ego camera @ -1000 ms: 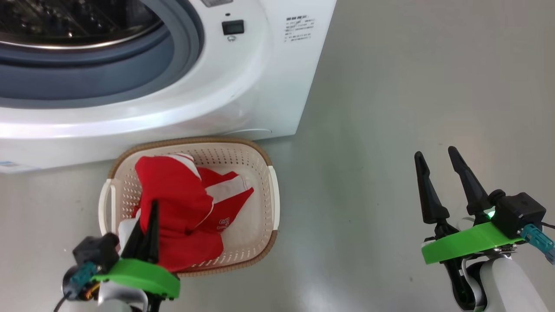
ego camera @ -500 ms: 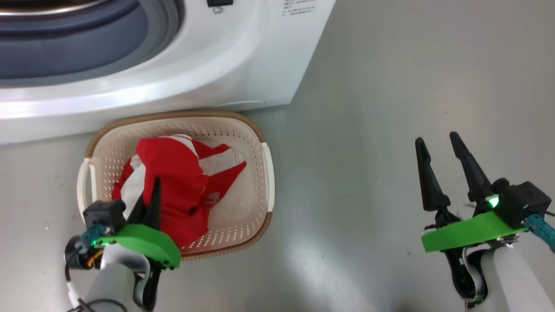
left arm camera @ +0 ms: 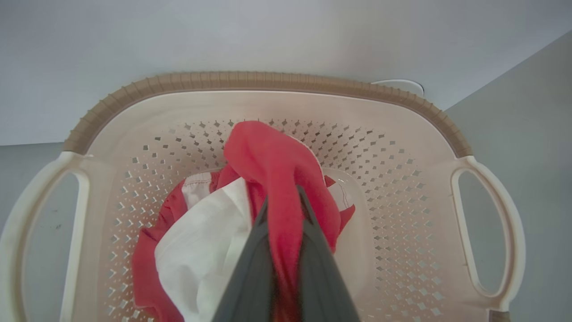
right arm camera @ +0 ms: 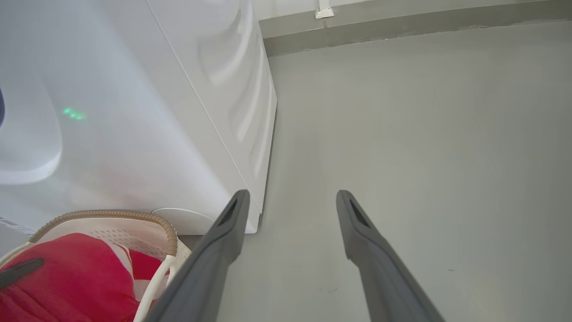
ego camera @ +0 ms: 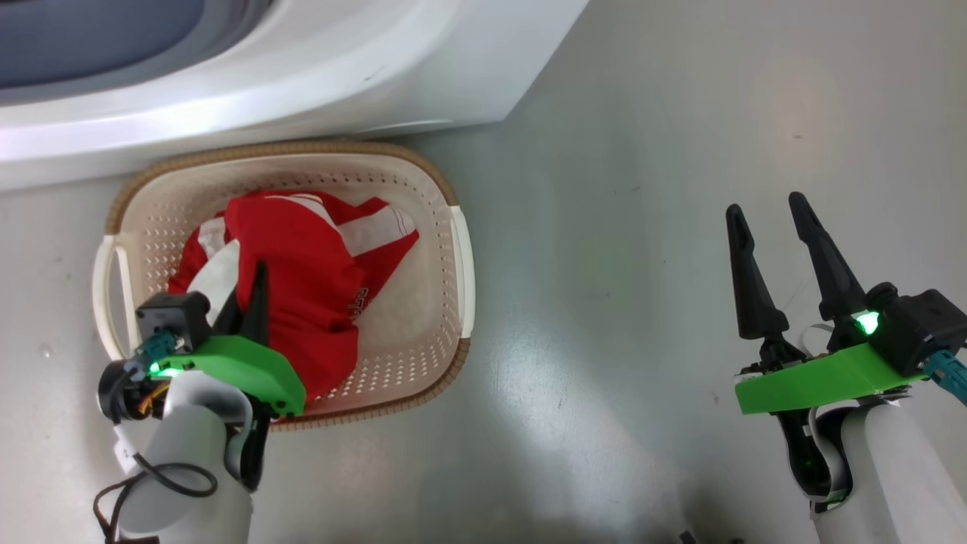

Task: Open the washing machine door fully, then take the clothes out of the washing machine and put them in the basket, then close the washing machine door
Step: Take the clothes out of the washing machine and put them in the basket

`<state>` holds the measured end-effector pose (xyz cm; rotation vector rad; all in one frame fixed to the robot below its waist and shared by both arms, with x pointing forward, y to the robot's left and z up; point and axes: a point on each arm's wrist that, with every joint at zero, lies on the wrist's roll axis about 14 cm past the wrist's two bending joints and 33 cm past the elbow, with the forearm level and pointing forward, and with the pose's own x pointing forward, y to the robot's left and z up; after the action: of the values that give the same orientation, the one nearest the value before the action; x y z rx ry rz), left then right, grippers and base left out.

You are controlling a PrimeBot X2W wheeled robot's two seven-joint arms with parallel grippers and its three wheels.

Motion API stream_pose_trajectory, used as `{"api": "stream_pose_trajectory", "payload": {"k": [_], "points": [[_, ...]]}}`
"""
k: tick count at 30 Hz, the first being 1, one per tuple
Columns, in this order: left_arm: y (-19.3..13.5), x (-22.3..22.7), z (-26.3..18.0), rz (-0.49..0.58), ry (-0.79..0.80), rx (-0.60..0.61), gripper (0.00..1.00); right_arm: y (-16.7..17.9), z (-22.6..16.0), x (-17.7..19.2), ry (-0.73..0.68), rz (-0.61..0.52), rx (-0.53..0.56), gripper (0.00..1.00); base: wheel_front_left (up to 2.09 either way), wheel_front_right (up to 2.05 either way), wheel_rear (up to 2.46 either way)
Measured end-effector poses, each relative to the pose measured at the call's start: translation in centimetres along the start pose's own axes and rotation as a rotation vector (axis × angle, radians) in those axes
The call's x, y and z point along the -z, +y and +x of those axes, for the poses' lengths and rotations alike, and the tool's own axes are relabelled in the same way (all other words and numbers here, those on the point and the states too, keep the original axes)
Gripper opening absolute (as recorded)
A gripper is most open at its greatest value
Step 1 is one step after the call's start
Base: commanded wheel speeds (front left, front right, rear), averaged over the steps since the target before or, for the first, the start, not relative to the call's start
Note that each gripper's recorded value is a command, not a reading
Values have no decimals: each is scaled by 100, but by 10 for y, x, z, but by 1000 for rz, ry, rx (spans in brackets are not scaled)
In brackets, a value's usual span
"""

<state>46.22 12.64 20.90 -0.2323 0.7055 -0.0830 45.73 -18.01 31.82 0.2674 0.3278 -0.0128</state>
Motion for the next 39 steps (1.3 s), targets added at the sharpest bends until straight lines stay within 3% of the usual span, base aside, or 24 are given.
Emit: {"api": "stream_pose_trajectory", "payload": {"k": [2, 5, 7, 8, 9, 11, 20, 39], "points": [[3, 4, 2, -1, 12, -7, 11, -1, 1, 4, 10, 0, 3, 100, 0, 0, 0], [4, 3, 5, -1, 9, -12, 44, -2, 2, 4, 9, -1, 5, 100, 0, 0, 0], [4, 0, 6, 1, 3, -11, 47, -2, 4, 1, -1, -2, 2, 100, 0, 0, 0], [4, -1, 5, 3, 1, -12, 56, -1, 4, -1, -5, -2, 1, 100, 0, 0, 0], [4, -2, 5, 2, -2, -13, 84, -1, 4, -1, -6, -2, 1, 100, 0, 0, 0], [5, -4, 4, 1, -7, -16, 100, -1, 4, -3, -9, -2, 0, 100, 0, 0, 0], [6, -20, -12, -10, -50, -27, 100, 6, -1, -20, -43, -1, -15, 100, 0, 0, 0], [7, -93, -109, 7, -329, -42, 100, 29, -56, -67, -137, 3, -59, 100, 0, 0, 0]]}}
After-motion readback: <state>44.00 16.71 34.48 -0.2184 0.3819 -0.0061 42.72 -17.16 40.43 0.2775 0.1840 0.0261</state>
